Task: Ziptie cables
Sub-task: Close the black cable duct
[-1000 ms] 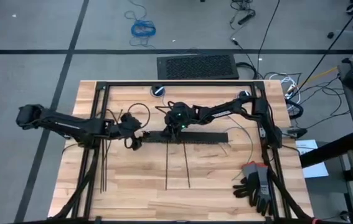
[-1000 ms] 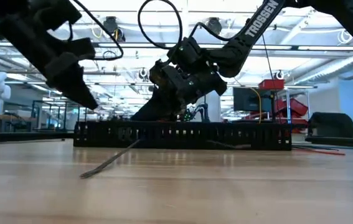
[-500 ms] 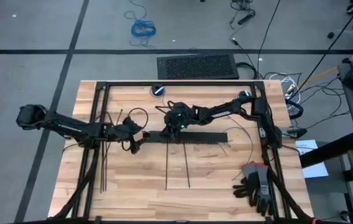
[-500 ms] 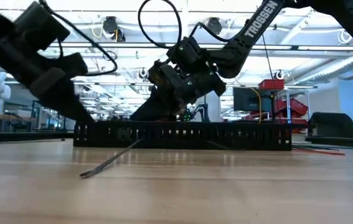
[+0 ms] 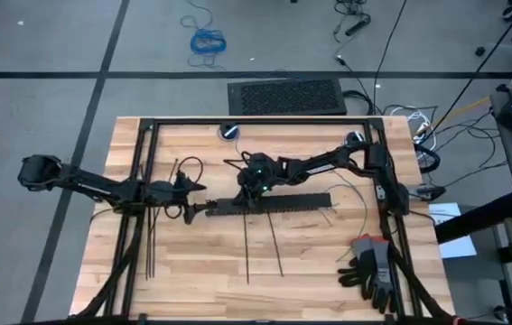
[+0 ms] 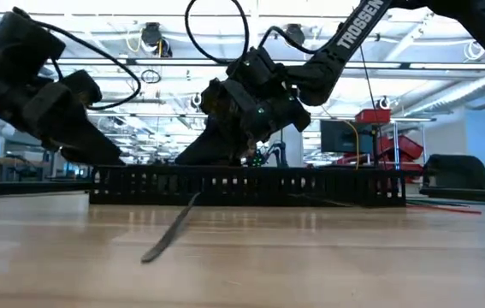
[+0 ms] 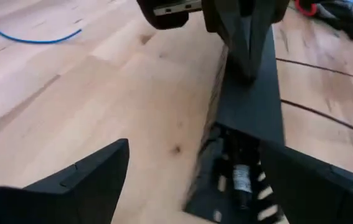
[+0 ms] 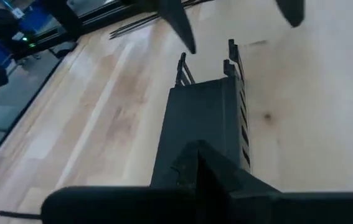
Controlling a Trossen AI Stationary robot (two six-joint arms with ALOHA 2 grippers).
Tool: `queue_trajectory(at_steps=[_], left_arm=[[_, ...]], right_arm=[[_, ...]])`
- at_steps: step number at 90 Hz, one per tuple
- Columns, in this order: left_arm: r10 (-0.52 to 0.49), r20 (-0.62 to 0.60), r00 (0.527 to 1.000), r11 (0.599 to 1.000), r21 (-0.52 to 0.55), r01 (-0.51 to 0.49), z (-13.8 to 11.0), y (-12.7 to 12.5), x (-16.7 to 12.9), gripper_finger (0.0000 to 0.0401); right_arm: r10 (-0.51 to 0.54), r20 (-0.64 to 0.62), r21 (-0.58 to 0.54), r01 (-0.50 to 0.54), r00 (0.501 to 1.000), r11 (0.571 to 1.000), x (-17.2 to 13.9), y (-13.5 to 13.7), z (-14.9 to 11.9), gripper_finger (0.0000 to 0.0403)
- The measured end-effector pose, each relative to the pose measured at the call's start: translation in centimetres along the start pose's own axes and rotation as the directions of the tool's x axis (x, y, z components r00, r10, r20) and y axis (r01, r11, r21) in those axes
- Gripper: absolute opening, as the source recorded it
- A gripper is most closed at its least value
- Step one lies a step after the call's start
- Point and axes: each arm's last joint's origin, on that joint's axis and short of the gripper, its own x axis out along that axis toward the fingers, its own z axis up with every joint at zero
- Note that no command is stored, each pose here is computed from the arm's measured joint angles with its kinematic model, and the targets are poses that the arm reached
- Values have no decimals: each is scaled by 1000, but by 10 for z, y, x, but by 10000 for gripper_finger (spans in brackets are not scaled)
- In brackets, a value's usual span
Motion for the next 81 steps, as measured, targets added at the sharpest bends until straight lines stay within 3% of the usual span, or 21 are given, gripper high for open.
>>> queue_trajectory(at_steps=[25, 39, 69, 81], left_arm=[[-64, 19, 998, 996, -56, 65, 5, -5, 0, 354], [-23, 21, 1000, 999, -47, 24, 10, -10, 0, 354], [99, -123, 987, 991, 100, -87, -5, -6, 10, 354], [90, -134, 987, 988, 139, -71, -8, -6, 18, 354]], right_arm=[[-18, 23, 23, 18, 1000, 1000, -4, -6, 3, 0], [-43, 30, 37, 42, 999, 998, -10, -16, 4, 0], [-28, 31, 13, 28, 999, 1000, -14, -10, 9, 0], [-12, 55, -37, 14, 998, 999, -19, 2, 20, 0]])
